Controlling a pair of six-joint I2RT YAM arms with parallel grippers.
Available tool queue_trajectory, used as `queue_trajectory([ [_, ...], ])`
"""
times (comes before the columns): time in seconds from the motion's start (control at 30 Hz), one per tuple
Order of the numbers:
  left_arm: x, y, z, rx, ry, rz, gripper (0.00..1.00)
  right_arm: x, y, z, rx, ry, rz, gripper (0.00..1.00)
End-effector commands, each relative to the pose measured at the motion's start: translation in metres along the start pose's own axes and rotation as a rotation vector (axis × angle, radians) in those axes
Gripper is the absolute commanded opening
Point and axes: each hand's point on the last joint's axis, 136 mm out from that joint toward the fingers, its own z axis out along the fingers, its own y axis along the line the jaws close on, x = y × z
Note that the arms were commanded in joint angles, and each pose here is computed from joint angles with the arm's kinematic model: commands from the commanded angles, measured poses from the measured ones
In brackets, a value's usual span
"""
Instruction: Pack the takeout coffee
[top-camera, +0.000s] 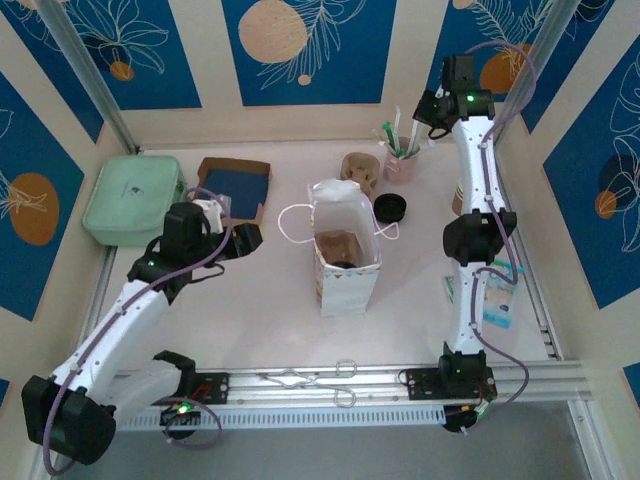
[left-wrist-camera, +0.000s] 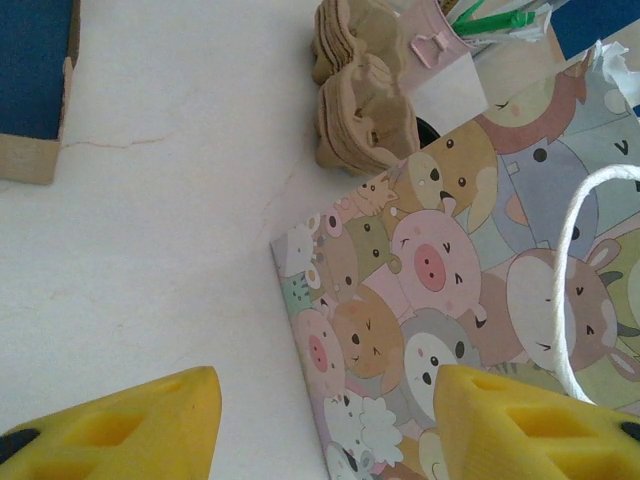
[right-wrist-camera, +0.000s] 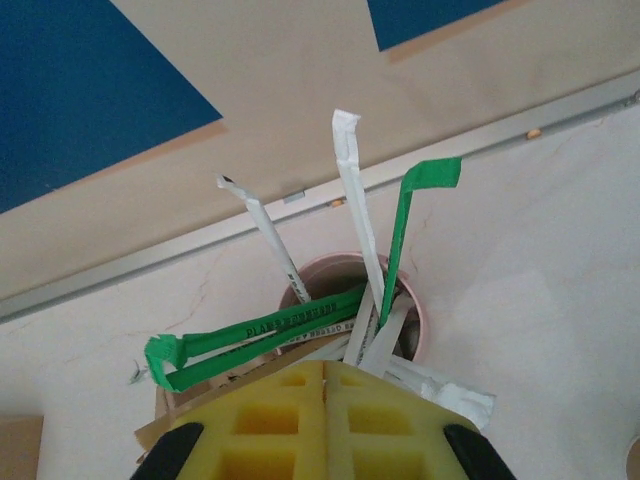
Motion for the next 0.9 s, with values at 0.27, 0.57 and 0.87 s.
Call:
queue_trajectory([
  [0.27,-0.005,0.0,-0.013,-0.018,-0.032,0.037,0.59,-0.02,0.017,-0.055,0.005,-0.099,-0.065,0.01],
  [0.57,-0.004,0.0,-0.013,-0.016,-0.032,0.037,0.58,-0.022,0.025,-0.09,0.023,-0.139,-0.105,0.0],
  [0.87,-0.002,-0.003,-0.013,0.004,-0.027,0.032,0.58,-0.025,0.038,-0.124,0.014,-0.191,-0.127,0.0],
])
